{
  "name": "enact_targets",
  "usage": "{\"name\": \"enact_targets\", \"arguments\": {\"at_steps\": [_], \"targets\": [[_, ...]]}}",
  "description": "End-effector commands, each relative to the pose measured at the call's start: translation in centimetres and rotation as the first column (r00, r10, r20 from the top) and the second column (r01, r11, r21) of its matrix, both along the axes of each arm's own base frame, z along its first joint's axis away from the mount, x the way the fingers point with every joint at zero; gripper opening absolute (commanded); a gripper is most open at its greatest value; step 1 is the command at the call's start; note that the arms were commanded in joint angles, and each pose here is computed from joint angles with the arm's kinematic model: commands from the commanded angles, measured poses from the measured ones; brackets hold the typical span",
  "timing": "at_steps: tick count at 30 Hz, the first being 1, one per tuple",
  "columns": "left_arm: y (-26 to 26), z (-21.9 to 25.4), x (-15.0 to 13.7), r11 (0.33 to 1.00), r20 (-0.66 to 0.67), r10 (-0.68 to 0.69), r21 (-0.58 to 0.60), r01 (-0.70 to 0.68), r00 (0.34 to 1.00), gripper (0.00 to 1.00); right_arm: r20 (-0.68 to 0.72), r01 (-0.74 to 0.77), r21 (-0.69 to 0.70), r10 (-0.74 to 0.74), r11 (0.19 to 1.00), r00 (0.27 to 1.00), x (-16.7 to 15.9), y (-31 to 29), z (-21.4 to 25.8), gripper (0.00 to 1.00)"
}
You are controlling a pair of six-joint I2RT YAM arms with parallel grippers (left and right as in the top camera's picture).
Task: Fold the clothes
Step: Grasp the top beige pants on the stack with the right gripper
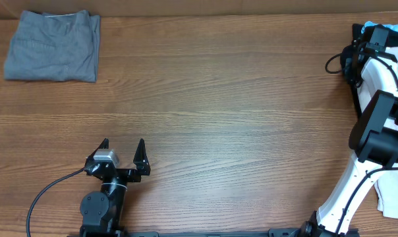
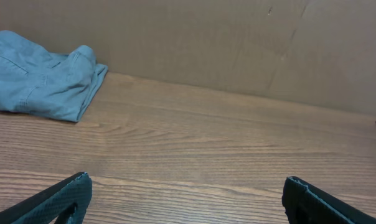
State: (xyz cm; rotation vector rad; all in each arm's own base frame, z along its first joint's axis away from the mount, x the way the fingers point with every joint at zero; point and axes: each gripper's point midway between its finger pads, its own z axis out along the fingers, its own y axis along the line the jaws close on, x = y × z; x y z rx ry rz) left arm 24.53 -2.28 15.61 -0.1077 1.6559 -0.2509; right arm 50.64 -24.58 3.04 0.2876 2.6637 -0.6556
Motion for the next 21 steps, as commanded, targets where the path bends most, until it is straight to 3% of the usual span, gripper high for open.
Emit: {"name": "enact_targets", "arguments": {"at_steps": [1, 6, 8, 10, 12, 17, 21], "targets": [[0.1, 0.0, 0.0, 1.0, 0.008, 0.003, 0.023, -0.003, 1.0, 1.0, -0.016, 0.002, 0.015, -0.001, 1.0, 1.0, 0.1, -0.1, -1.4, 0.59], [0.1, 0.0, 0.0, 1.0, 0.008, 0.003, 0.023, -0.003, 1.0, 1.0, -0.023, 0.003, 0.017, -0.002, 1.0, 1.0, 0.1, -0.2, -2.1, 0.59], [0.1, 0.0, 0.0, 1.0, 0.008, 0.003, 0.022, -0.003, 1.0, 1.0, -0.013, 0.01, -0.002, -0.01, 1.0, 1.0, 0.2, -0.5, -1.8, 0.53], [0.1, 0.0, 0.0, 1.0, 0.008, 0.003, 0.022, -0.003, 1.0, 1.0, -0.014, 0.024, -0.029, -0.024, 0.999, 1.0, 0.2, -1.0, -1.6, 0.41], [0.1, 0.0, 0.0, 1.0, 0.008, 0.003, 0.022, -0.003, 1.0, 1.0, -0.016, 0.027, -0.034, -0.028, 0.999, 0.999, 0.1, -1.1, -1.5, 0.37], [0.1, 0.0, 0.0, 1.0, 0.008, 0.003, 0.023, -0.003, 1.0, 1.0, -0.017, 0.029, -0.034, -0.029, 0.999, 0.999, 0.0, -1.1, -1.6, 0.38], [0.1, 0.0, 0.0, 1.0, 0.008, 0.003, 0.022, -0.003, 1.0, 1.0, -0.024, 0.032, -0.031, -0.033, 0.999, 0.999, -0.2, -1.3, -1.7, 0.47]]}}
